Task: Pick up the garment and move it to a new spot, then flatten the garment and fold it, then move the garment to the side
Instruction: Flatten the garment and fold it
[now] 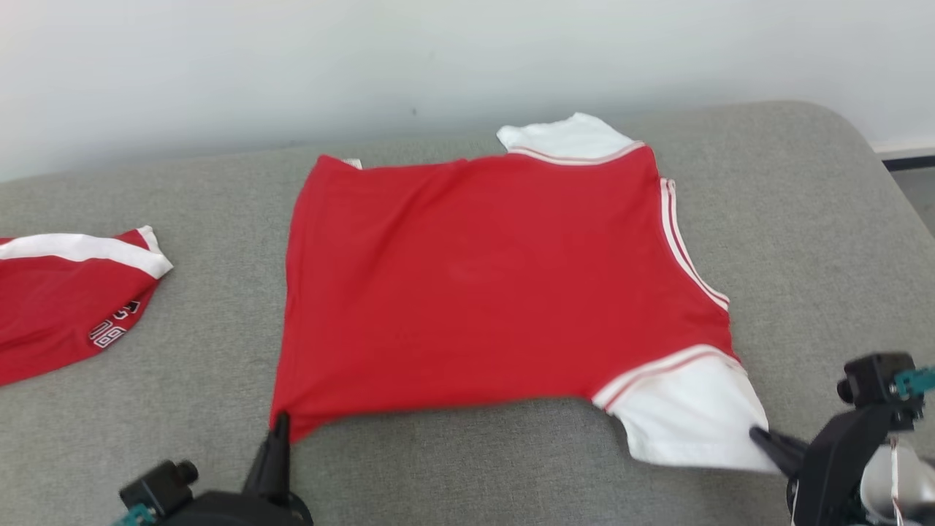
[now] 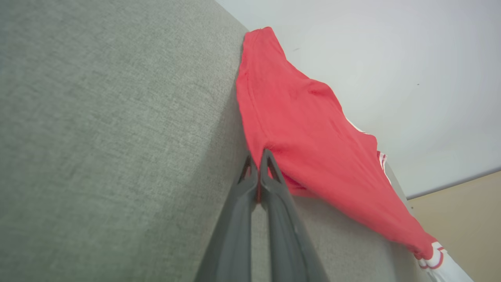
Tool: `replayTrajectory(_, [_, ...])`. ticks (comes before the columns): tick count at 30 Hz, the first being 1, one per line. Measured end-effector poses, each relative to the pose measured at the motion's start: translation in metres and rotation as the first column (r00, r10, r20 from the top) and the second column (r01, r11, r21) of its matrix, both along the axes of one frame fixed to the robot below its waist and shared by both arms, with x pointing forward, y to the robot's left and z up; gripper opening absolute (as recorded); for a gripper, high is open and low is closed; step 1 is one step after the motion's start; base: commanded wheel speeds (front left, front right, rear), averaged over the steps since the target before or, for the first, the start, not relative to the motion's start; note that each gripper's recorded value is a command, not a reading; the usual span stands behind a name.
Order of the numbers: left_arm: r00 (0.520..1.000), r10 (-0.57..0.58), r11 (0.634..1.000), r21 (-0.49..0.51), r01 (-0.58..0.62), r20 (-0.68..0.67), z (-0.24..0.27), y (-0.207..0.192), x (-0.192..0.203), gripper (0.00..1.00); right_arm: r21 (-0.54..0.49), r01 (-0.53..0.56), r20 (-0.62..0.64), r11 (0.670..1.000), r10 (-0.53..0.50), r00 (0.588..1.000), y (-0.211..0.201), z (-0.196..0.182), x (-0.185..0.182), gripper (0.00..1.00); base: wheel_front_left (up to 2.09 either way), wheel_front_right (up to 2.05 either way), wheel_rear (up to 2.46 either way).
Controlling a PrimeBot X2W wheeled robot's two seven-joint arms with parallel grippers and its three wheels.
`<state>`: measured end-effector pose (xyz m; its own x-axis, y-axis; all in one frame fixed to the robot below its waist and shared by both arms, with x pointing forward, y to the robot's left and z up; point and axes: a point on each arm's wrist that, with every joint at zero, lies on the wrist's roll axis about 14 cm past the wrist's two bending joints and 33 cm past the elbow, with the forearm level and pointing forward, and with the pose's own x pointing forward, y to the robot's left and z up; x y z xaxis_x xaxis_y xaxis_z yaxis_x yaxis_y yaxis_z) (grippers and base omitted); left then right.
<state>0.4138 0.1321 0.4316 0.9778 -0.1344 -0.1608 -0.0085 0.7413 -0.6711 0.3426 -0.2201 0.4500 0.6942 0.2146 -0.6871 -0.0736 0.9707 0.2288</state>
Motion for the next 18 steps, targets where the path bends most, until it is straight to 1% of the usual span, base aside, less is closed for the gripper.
replayTrajectory(5, [0.998,-0.021,1.0,0.013,0.022,-0.065,-0.015,-0.003,-0.029,0.0,-0.003,0.025,-0.098,1.0,-0.025,0.995,0.001,-0.014,-0.03,0.0,0.0,0.0,0.0])
replayTrajectory(10, [0.984,-0.057,0.998,-0.012,0.056,-0.167,-0.034,-0.009,-0.054,0.0,-0.014,0.045,-0.2,0.999,-0.047,0.979,-0.002,-0.031,-0.058,0.0,0.0,0.0,0.0])
replayTrajectory(14, [0.964,-0.109,0.994,-0.013,0.109,-0.242,-0.046,-0.017,-0.071,0.0,-0.035,0.068,-0.189,0.997,-0.074,0.979,-0.009,-0.031,-0.059,0.0,0.0,0.0,0.0])
replayTrajectory(18, [0.966,-0.122,0.992,-0.02,0.121,-0.229,-0.039,-0.018,-0.07,0.0,-0.035,0.075,-0.135,0.997,-0.079,0.988,-0.008,-0.025,-0.047,0.0,0.0,0.0,0.0])
